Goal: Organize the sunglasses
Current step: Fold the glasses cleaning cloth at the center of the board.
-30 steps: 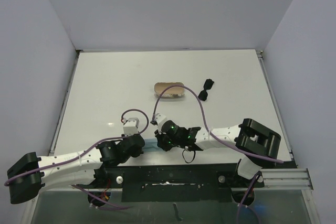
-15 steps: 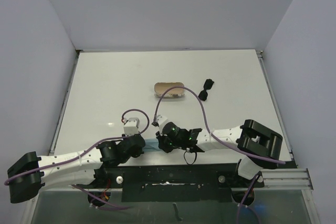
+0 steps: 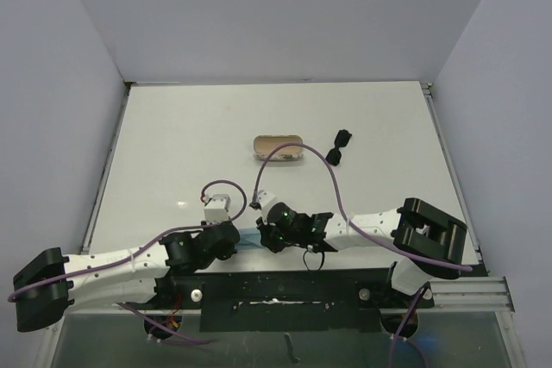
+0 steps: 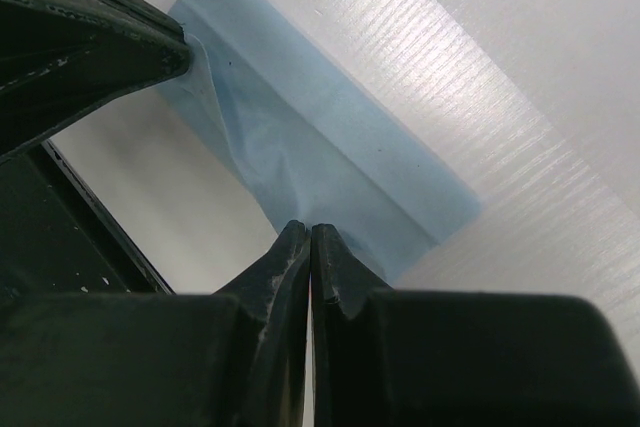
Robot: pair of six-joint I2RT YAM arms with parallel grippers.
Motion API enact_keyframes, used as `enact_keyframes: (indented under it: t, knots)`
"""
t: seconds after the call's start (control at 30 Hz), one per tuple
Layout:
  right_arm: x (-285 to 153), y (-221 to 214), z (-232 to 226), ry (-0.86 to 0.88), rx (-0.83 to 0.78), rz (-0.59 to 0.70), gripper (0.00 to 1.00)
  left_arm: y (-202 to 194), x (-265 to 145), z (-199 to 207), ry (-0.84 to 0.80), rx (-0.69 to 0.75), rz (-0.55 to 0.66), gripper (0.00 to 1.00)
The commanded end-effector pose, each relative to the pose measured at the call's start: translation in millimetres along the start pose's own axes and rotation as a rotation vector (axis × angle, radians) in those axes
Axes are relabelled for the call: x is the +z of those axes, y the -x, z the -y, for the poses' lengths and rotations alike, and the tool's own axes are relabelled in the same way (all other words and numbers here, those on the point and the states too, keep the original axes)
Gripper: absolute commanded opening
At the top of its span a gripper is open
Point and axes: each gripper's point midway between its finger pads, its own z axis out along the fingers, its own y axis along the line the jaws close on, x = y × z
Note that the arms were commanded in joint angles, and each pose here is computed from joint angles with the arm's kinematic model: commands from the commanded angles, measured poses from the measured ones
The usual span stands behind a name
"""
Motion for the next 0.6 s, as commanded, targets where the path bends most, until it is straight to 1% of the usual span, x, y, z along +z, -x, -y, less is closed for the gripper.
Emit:
enact_keyframes:
  t: [0.0, 0.37, 0.57]
  knots:
    - [-6.9, 12.6, -4.6, 0.005, 0.008, 0.057, 0.01, 18.7, -4.6, 16.6, -0.028, -0.044, 0.05, 0.01]
    - [-12.8, 12.6, -4.1, -0.001, 0.012, 0.063, 0.01, 21.7, -5.5, 18.1, -0.025, -0.041, 0.06, 0.0]
    - [-15.5, 16.1, -0.9, -0.019, 0.008, 0.078, 0.03, 20.3, -5.4, 18.8, -0.026, -0.035, 0.058, 0.0]
